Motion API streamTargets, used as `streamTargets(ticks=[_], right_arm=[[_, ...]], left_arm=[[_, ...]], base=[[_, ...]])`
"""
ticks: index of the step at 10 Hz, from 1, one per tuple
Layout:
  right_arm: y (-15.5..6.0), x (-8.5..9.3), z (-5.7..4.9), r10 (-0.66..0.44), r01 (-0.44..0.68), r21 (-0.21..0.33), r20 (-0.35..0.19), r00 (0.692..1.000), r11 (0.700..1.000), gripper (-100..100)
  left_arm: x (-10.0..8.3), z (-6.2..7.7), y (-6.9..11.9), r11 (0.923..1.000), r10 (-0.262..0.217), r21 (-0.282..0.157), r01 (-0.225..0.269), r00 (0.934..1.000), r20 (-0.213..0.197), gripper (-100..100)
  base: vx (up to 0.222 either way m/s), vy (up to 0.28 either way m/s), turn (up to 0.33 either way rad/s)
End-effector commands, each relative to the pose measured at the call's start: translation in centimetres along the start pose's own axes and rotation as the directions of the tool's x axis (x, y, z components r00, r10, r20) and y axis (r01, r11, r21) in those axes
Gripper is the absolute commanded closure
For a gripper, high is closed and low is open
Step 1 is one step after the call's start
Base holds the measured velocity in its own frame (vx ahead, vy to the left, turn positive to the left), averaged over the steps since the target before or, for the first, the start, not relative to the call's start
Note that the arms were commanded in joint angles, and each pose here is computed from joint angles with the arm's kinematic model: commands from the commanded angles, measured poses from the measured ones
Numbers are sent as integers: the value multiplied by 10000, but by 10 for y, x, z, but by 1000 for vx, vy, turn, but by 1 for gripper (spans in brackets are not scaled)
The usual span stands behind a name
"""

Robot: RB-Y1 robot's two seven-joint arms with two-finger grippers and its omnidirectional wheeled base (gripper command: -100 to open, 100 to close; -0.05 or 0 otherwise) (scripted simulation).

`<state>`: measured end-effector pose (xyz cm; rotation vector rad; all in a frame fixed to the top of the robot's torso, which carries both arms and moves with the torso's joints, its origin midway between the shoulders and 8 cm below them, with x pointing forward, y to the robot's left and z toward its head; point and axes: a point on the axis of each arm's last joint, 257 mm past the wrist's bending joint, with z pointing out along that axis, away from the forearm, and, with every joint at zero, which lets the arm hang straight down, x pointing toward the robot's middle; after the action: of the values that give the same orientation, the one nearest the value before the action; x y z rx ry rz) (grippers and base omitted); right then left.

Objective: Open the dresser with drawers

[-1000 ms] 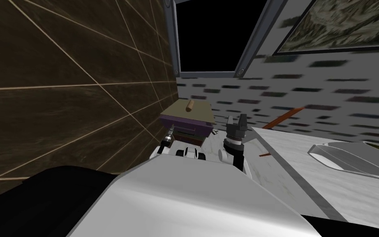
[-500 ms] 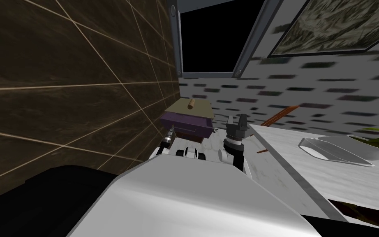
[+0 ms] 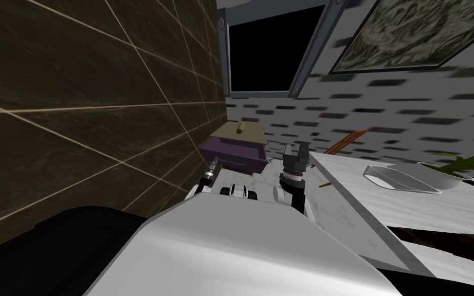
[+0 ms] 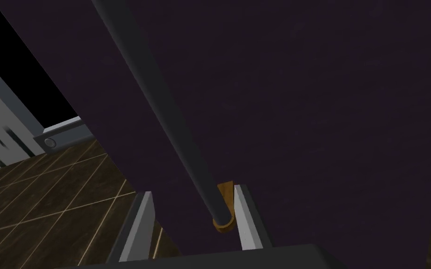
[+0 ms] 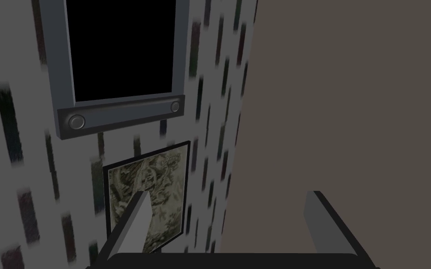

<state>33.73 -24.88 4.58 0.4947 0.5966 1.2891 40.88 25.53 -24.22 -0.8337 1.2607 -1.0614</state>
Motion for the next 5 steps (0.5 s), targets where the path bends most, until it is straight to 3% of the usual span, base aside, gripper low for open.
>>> streamTargets(ticks=[1, 5], right_arm=[[0, 0, 0, -2, 2, 2, 0, 10000, 10000, 0], [0, 0, 0, -2, 2, 1, 0, 10000, 10000, 0]], left_arm=[[-10, 2, -12, 10000, 26, -59, -26, 10000, 43, -100], [-20, 3, -32, 10000, 27, -60, -27, 10000, 44, -100]], base=[[49, -10, 15], [21, -6, -2]])
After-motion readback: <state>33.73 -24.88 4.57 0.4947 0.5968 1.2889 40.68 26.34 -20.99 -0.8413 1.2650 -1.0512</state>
